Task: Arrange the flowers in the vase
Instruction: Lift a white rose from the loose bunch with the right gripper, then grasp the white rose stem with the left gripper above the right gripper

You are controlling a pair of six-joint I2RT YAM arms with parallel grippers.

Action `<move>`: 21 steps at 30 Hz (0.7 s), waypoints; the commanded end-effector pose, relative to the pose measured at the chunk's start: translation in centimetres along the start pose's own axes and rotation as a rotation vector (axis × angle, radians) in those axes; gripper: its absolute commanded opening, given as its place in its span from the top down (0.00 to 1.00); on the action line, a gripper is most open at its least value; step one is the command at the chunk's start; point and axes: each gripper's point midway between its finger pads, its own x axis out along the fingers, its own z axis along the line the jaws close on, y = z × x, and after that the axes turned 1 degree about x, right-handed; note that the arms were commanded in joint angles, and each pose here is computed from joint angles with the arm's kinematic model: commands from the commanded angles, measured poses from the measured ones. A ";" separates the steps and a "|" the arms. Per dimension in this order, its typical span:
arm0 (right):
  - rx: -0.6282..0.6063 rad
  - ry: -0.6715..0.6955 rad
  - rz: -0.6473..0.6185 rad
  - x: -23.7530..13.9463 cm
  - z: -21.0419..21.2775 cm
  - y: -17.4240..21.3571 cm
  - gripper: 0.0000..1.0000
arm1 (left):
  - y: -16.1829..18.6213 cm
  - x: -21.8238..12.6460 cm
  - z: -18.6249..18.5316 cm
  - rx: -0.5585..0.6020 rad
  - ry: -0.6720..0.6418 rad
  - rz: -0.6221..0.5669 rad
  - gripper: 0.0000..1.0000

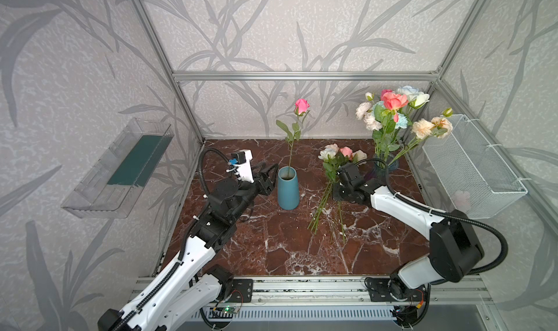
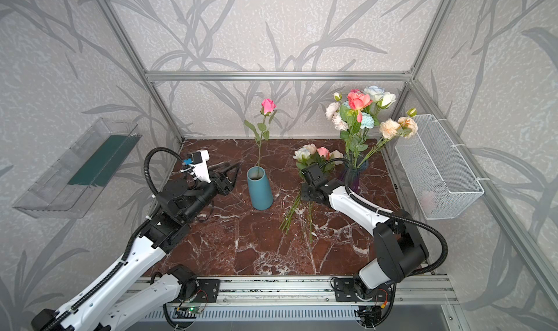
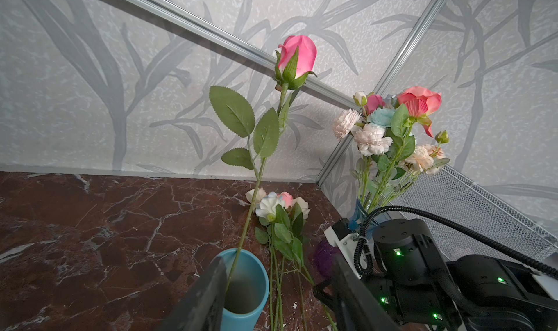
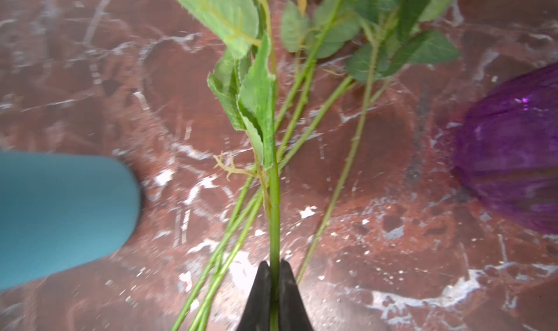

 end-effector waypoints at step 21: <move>0.071 -0.590 -0.690 -20.4 6.9 -7.0 0.98 | 5.5 0.1 -13.3 -0.061 0.700 0.289 0.33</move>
